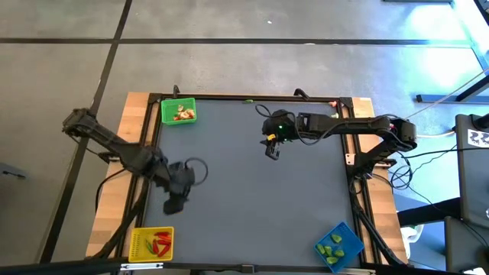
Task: Sort produce into baskets
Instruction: Put the green chili pepper into the yellow bin
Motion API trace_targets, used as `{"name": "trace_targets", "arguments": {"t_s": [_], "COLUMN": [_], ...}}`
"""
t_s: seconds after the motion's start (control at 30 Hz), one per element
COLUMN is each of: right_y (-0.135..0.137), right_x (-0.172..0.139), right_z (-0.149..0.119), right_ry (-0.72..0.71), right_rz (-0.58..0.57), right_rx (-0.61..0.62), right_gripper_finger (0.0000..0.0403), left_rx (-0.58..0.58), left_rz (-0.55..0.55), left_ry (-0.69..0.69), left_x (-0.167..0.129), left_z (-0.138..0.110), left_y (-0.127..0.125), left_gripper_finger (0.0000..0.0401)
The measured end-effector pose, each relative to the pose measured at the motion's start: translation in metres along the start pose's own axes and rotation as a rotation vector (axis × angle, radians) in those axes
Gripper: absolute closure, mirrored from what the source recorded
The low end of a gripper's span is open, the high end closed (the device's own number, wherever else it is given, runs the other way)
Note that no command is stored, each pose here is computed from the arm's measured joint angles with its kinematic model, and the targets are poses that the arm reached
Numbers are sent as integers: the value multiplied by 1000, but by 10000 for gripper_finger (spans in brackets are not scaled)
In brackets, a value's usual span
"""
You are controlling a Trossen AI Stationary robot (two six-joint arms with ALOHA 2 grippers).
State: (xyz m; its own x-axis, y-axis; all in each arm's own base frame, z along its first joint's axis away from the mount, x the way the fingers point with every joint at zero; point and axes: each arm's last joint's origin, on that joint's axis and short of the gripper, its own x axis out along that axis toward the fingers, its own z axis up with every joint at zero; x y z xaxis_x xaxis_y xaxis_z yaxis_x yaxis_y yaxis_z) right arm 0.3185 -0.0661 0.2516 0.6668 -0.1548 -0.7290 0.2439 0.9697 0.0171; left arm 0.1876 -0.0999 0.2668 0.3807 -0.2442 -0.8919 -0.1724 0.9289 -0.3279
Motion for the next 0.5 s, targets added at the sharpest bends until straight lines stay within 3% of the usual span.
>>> {"name": "trace_targets", "arguments": {"t_s": [0.2, 0.37, 0.5], "right_y": [0, 0, 1], "right_x": [0, 0, 0], "right_z": [-4, -8, -6], "right_ry": [38, 82, 67], "right_rz": [-4, -6, 4], "right_rx": [54, 74, 81], "right_gripper_finger": [226, 226, 226], "left_rx": [-9, -45, -22], "left_rz": [247, 478, 568], "left_ry": [-250, -350, -427], "left_x": [-17, -19, -15], "left_z": [25, 46, 69], "left_y": [38, 67, 86], "left_gripper_finger": [237, 237, 237]}}
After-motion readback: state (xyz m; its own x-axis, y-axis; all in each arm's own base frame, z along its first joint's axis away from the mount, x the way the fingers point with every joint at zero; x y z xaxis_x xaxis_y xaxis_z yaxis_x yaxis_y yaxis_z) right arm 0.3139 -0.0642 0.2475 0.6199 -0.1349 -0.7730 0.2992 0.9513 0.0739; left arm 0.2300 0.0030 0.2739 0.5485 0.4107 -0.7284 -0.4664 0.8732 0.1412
